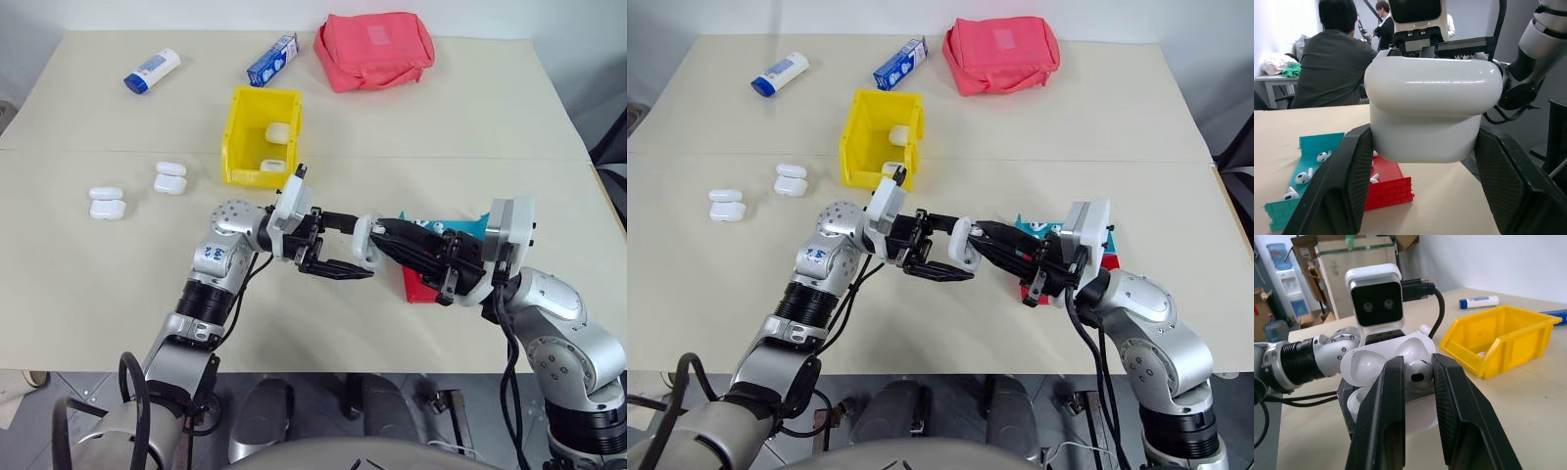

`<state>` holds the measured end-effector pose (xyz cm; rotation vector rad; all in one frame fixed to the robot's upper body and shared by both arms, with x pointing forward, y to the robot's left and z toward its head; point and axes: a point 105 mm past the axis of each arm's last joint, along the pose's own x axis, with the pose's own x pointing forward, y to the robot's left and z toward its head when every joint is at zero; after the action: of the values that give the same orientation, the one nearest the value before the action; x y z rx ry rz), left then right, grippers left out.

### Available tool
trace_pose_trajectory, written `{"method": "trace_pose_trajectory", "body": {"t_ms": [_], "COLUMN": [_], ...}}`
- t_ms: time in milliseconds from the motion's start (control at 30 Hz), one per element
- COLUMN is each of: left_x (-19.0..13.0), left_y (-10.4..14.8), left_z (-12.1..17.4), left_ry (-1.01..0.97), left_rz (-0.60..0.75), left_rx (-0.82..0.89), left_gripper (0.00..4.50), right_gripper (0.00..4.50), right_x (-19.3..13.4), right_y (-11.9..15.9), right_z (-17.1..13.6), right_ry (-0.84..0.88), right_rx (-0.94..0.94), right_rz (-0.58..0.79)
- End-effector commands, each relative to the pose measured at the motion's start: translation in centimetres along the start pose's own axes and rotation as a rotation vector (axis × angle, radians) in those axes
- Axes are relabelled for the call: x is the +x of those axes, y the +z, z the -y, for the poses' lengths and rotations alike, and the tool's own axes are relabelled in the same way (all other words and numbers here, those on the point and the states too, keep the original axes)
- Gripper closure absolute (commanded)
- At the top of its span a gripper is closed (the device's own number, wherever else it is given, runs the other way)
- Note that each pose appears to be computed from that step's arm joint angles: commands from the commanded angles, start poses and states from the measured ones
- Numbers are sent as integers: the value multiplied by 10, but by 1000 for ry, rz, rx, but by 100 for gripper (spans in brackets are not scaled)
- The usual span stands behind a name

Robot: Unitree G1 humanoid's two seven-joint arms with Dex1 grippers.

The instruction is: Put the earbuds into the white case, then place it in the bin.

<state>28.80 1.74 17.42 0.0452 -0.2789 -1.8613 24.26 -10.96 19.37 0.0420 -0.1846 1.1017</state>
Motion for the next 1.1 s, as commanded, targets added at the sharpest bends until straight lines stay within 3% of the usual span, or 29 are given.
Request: {"method": "trace_pose_trajectory", "body": {"t_ms": [33, 133, 300, 667, 900, 1100], "left_x": [2, 2, 3, 0, -2, -6], "left_y": [32, 31, 27, 22, 18, 17], "left_z": [-6, -6, -7, -10, -15, -17], "left_ry": [-2, -4, -6, 0, 19, 39], "left_rz": [77, 69, 55, 31, 22, 21], "left_rx": [140, 143, 139, 116, 107, 112], "left_gripper": [174, 174, 174, 174, 174, 174], "right_gripper": [405, 405, 247, 247, 247, 247], "right_x": [-5, -1, 6, 4, -17, -49], "right_y": [-20, -17, -4, 19, 29, 32], "right_z": [4, 5, 7, 10, 9, 11], "right_ry": [-10, 14, 31, 15, -31, -179], "right_rx": [31, 14, -35, -115, -138, -146], "right_rz": [-125, -149, -145, -159, -216, -291]}}
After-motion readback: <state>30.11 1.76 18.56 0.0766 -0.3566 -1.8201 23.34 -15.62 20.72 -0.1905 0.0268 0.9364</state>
